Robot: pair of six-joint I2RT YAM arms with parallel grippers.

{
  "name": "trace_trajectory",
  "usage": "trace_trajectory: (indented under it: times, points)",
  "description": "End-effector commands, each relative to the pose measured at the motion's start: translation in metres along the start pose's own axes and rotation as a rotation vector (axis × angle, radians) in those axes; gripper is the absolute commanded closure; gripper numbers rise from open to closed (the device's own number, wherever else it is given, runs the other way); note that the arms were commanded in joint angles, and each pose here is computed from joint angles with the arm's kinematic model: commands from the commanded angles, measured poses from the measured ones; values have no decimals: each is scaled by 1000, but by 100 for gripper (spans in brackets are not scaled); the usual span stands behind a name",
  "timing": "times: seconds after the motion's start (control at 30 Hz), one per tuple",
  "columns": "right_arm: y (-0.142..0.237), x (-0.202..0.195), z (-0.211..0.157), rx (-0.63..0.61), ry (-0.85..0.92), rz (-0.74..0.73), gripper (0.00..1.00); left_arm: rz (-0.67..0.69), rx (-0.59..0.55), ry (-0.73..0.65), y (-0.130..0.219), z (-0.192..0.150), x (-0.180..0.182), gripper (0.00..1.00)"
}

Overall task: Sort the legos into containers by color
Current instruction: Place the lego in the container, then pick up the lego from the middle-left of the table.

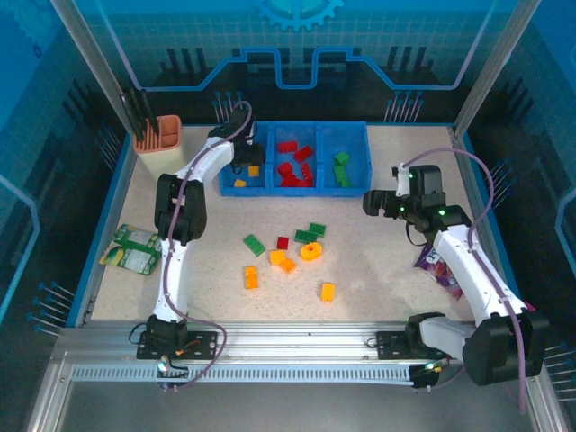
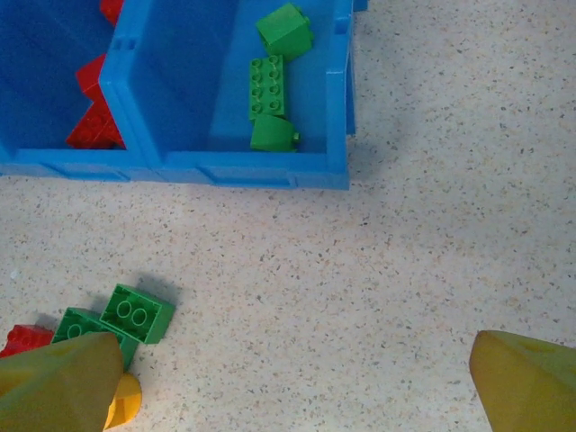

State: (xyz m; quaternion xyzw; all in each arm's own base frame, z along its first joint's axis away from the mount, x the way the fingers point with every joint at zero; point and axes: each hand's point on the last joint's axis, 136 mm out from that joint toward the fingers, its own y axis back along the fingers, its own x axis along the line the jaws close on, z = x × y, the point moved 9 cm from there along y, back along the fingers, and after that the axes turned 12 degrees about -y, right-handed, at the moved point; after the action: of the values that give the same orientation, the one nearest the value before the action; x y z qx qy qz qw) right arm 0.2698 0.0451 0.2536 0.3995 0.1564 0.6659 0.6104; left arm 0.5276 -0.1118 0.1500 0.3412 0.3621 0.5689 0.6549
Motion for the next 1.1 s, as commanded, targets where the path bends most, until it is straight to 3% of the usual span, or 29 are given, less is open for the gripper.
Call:
trace_trajectory:
  times: [0.0,0.33,0.57,0.73,1.07]
  points:
    - [6,8,10,-39,23,5,0,10,-31,7,20,5,2,47]
    - [8,11,5,-27,-9,11,0,-2,-117,-7,71,3,0,45]
    - [16,20,3,-48,2,55,0,-46,-135,-1,133,-30,-10,46]
    - [12,27,4,-40,24,65,0,-34,-96,-17,179,-83,-23,43]
    - [4,42,8,21,73,63,0,-105,103,49,197,-226,-49,41]
